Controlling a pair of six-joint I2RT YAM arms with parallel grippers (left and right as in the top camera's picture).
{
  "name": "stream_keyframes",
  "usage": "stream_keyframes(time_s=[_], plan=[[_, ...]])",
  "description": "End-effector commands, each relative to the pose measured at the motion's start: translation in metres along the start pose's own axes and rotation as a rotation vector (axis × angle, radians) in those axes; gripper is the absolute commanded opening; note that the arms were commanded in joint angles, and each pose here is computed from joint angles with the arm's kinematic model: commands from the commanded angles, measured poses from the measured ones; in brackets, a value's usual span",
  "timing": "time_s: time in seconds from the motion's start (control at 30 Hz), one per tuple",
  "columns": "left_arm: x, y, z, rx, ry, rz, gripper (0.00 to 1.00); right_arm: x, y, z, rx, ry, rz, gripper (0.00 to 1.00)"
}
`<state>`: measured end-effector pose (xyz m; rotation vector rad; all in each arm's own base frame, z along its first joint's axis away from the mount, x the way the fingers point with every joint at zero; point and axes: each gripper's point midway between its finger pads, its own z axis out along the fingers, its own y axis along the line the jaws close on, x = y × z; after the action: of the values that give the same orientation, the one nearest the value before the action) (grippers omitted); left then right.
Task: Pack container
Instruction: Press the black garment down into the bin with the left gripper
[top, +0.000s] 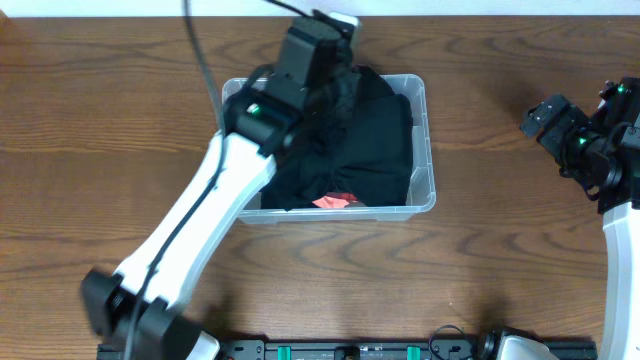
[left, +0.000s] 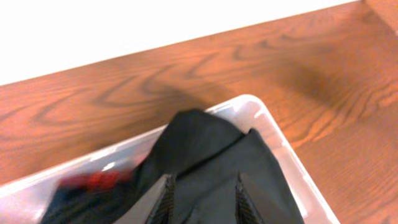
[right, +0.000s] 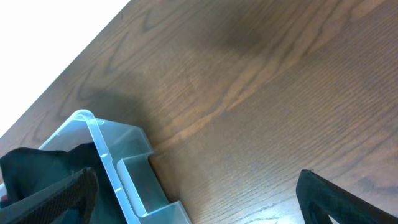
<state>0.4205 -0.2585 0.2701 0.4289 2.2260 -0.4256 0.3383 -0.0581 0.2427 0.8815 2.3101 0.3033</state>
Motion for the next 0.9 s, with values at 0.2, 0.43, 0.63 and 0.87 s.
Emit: stream_keyframes(time_s=[0.2,0.43,0.63,0.87], plan=[[0.126,-0.005,0.118,0.127,0.391,-0.028,0.32,-0.002,-0.003,0.000,0.008,-0.005,0.013,0.99],[0.141,-0.002,0.119,0.115,0.447,-0.039,0.32,-0.002,-0.003,0.000,0.008,-0.005,0.013,0.99],[0.085,-0.006,0.067,0.096,0.304,-0.014,0.40,-0.002,-0.003,0.000,0.008,-0.005,0.013,0.99],[0.011,0.031,-0.061,-0.088,0.053,-0.018,0.67,-0.002,-0.003,0.000,0.008,-0.005,0.013,0.99]])
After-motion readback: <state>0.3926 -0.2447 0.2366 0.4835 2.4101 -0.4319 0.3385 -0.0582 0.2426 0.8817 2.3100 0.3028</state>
